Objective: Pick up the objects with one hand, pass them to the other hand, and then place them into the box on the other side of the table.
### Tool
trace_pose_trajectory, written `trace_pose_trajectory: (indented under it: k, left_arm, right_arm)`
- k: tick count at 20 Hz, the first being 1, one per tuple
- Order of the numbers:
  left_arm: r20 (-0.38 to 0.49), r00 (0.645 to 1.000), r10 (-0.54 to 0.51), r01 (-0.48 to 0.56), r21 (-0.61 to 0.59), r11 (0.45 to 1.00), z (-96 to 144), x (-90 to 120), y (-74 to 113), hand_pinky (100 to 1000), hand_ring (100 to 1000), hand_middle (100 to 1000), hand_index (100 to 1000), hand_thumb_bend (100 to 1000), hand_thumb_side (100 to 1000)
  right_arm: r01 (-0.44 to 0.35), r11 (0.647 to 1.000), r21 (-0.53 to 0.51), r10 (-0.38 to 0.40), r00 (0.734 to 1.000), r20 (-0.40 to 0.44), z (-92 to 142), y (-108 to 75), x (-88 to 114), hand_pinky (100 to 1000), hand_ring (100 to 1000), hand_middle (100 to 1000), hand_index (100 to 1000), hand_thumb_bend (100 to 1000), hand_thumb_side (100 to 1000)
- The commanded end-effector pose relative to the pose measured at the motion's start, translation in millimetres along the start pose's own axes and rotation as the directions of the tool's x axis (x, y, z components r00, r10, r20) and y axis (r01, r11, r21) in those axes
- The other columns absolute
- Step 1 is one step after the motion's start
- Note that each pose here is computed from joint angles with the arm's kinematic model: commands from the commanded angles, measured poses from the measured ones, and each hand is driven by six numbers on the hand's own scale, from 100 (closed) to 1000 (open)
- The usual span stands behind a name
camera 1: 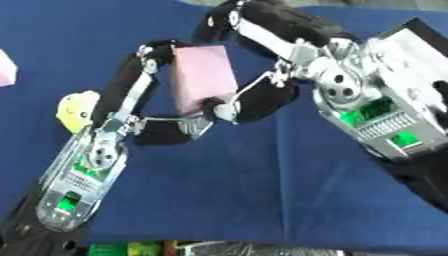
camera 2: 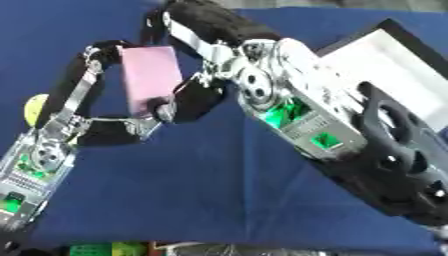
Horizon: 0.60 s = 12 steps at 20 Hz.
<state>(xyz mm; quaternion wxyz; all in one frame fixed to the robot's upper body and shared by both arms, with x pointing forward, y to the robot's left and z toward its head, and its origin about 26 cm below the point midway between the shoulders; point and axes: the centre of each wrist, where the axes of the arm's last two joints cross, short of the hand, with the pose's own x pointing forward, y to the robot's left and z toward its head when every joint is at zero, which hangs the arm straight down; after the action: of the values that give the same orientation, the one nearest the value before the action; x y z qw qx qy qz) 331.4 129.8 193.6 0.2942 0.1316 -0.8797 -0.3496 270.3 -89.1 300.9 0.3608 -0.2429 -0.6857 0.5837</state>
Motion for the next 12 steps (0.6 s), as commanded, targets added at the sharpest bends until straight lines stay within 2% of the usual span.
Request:
trace_pose_trajectory:
  k: [1, 12]
  left_arm:
    - [0.125, 0.992, 0.021, -0.026, 0.041, 0.999, -12.1, 28.1, 10.1, 755, 552, 547, 579, 100, 287]
    - [0.145, 0.989, 0.021, -0.027, 0.034, 0.999, -12.7, 32.1, 10.9, 756, 553, 547, 579, 100, 279]
  right_arm:
    - [0.095, 0.983, 0.159, -0.069, 0.985, -0.159, -1.0, 1.4, -4.5, 794, 802, 722, 776, 444, 100]
    - [0.101, 0.981, 0.164, -0.076, 0.985, -0.155, -0.7, 1.7, -5.3, 792, 803, 727, 779, 440, 100]
